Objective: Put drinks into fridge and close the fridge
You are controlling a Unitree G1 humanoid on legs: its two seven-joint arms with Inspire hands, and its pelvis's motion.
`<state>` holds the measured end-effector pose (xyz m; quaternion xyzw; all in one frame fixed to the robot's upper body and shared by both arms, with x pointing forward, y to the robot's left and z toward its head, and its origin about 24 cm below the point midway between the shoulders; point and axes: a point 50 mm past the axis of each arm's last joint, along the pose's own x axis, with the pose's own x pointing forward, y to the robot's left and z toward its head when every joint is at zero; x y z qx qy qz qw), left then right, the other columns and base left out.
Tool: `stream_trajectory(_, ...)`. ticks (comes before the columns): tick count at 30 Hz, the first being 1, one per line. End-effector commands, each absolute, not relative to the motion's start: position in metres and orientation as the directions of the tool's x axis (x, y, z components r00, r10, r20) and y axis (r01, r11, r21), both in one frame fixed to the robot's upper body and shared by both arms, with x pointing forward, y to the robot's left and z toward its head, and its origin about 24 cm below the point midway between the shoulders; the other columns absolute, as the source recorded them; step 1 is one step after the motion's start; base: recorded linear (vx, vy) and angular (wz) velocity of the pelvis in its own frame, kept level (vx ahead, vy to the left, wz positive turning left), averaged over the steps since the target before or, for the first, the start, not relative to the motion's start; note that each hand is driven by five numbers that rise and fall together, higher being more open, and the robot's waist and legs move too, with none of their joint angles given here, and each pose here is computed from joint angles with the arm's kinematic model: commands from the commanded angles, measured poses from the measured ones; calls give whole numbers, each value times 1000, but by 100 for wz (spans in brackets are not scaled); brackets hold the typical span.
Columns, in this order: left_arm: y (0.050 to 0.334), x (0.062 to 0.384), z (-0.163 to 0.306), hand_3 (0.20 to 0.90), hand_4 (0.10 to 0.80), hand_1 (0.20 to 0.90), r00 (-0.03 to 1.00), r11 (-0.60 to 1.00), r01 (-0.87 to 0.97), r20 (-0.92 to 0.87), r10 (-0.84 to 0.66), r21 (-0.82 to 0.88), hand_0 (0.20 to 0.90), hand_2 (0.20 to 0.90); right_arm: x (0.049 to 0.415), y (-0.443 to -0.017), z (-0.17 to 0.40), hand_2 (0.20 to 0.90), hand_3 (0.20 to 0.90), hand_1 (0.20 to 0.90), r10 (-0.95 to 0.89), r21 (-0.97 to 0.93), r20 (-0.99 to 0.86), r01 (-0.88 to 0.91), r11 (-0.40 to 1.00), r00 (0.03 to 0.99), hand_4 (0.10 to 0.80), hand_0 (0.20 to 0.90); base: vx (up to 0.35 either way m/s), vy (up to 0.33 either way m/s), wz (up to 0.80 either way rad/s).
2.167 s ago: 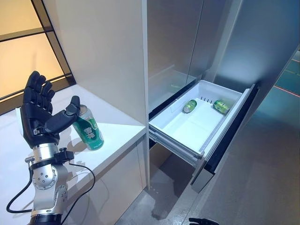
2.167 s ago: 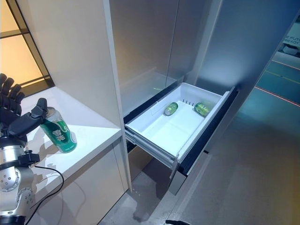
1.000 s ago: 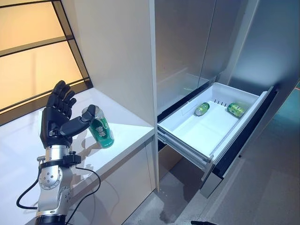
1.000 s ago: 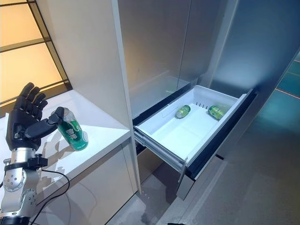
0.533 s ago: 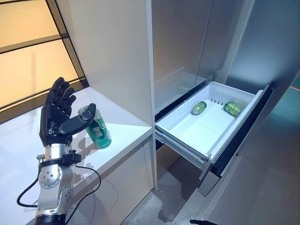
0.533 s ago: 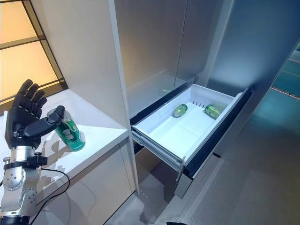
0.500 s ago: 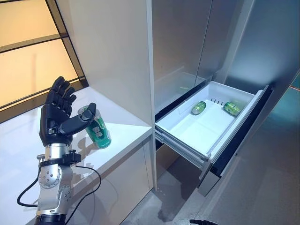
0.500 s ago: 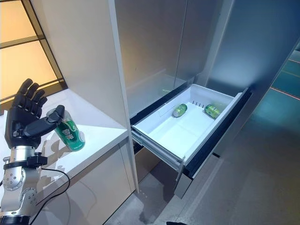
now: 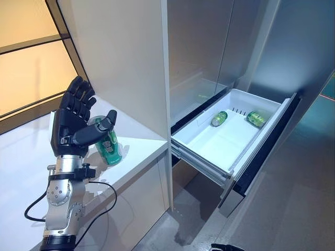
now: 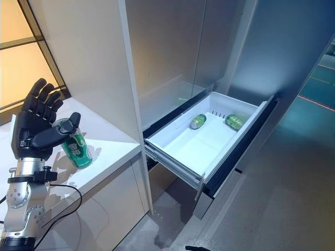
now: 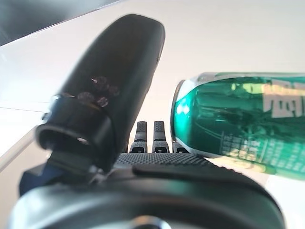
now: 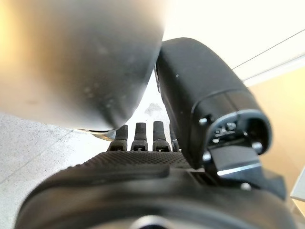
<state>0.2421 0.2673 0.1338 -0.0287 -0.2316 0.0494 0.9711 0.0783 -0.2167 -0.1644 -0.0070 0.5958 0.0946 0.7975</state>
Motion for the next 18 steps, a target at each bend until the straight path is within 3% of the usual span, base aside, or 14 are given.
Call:
stream_trajectory(1, 254, 250, 198, 900, 800, 900, 745, 997, -38, 667, -14, 63, 900, 900, 64, -220, -167, 900, 900, 900, 143, 106, -971, -189, 976, 193, 800, 900, 0, 0, 0)
stream_trajectory(18, 262, 251, 192, 900, 800, 900, 781, 982, -128, 625, 15, 136, 900, 900, 63, -222, -167, 900, 900, 900, 137, 103, -971, -174, 979, 194, 800, 900, 0, 0, 0)
